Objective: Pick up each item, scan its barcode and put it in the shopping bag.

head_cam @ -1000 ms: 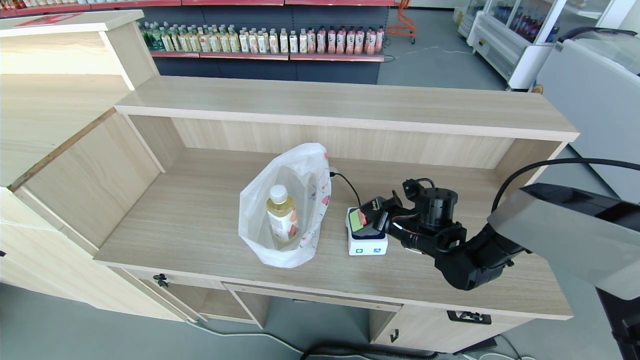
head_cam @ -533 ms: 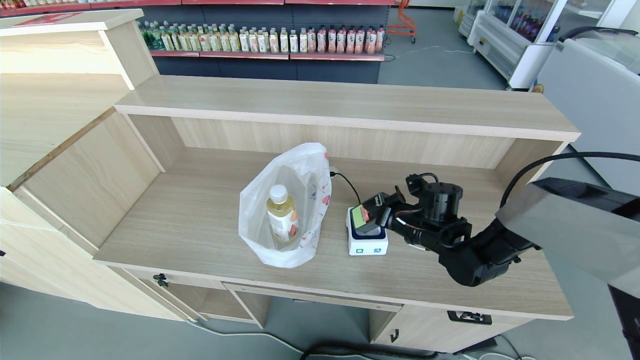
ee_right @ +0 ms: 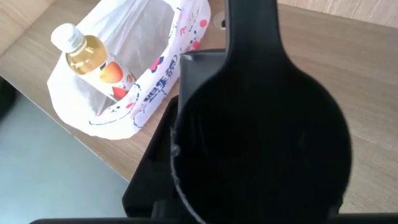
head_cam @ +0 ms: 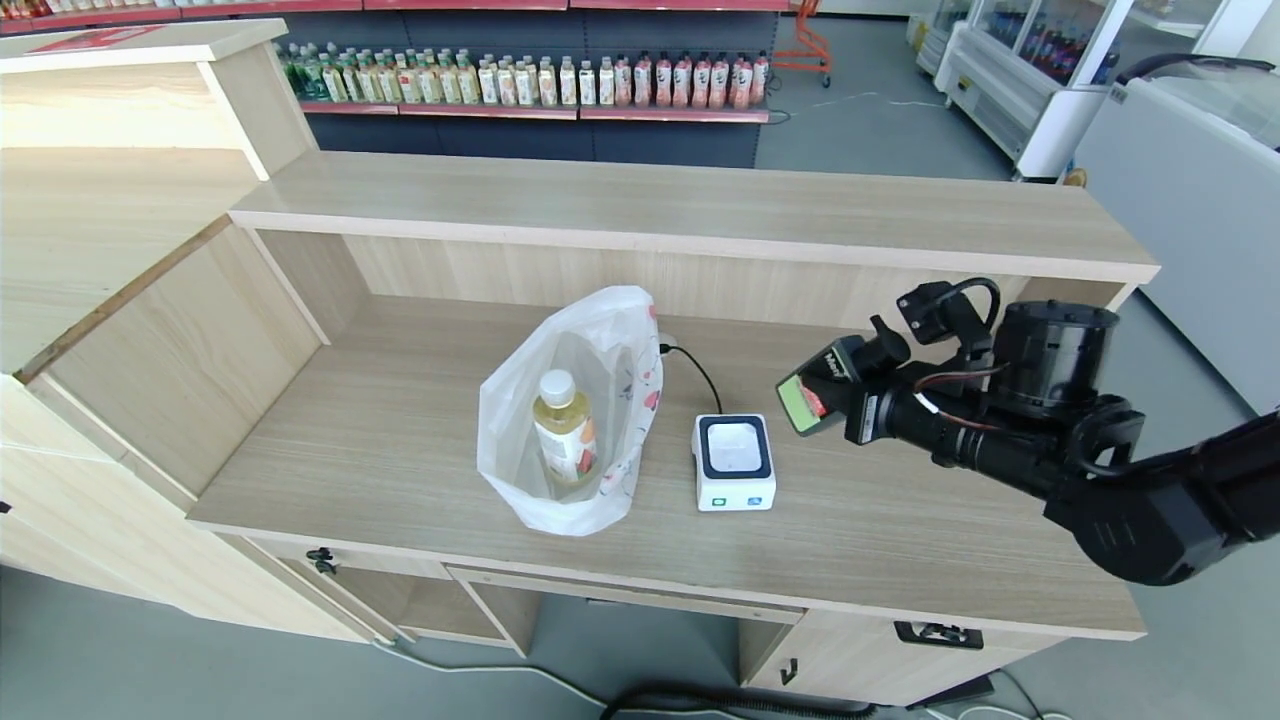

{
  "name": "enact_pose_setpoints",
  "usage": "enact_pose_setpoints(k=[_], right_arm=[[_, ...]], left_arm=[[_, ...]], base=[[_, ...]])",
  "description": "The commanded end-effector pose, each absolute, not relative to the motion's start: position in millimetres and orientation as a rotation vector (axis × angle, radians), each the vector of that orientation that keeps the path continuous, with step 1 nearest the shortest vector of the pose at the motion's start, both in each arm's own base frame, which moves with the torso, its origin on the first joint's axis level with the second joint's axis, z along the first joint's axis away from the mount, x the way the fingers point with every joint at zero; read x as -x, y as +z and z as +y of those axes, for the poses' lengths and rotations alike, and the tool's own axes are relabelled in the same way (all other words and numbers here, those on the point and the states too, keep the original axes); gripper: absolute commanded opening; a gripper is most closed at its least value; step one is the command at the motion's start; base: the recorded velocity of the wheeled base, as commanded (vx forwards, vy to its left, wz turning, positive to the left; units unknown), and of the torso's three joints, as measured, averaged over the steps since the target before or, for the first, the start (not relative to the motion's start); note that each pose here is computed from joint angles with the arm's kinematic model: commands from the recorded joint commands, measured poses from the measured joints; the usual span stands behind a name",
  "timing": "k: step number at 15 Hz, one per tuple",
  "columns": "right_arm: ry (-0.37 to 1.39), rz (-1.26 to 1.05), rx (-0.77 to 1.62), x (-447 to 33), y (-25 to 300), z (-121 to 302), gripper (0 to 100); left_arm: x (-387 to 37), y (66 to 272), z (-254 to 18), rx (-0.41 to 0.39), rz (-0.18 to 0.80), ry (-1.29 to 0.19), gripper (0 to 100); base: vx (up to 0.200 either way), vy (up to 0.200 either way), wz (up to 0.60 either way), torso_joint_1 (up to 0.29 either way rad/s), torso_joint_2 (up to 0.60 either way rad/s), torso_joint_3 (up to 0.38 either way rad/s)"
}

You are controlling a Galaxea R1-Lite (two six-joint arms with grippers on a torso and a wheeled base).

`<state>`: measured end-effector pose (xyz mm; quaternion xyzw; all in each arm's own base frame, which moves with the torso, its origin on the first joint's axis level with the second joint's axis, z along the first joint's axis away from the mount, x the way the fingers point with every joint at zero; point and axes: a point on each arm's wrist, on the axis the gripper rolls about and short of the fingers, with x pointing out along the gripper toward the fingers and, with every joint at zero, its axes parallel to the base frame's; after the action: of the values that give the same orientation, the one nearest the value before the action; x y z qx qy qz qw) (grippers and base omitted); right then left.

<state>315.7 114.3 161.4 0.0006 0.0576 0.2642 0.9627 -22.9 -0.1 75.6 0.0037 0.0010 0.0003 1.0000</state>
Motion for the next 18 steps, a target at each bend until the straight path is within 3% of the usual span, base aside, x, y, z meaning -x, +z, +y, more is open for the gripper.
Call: enact_pose_setpoints(k=[1, 9, 18], right_arm=[[0.530, 0.080, 0.002, -292, 177, 104, 0], [0.528, 0.082, 0.019, -295, 176, 104, 0], [0.548, 0.266, 0.029, -327, 112, 118, 0]], left_arm=[[23, 76, 0, -0.008, 0.002, 0.002, 100], [23, 76, 0, -0.014, 0.002, 0.002, 100], [23, 76, 0, -0.005, 0.002, 0.002, 100]], base=[[0.200, 0.200, 0.00, -0.002, 0.00, 0.002], [0.200, 0.200, 0.00, 0.006, 0.00, 0.002], [0.022, 0.000, 0.00, 0.000, 0.00, 0.000]])
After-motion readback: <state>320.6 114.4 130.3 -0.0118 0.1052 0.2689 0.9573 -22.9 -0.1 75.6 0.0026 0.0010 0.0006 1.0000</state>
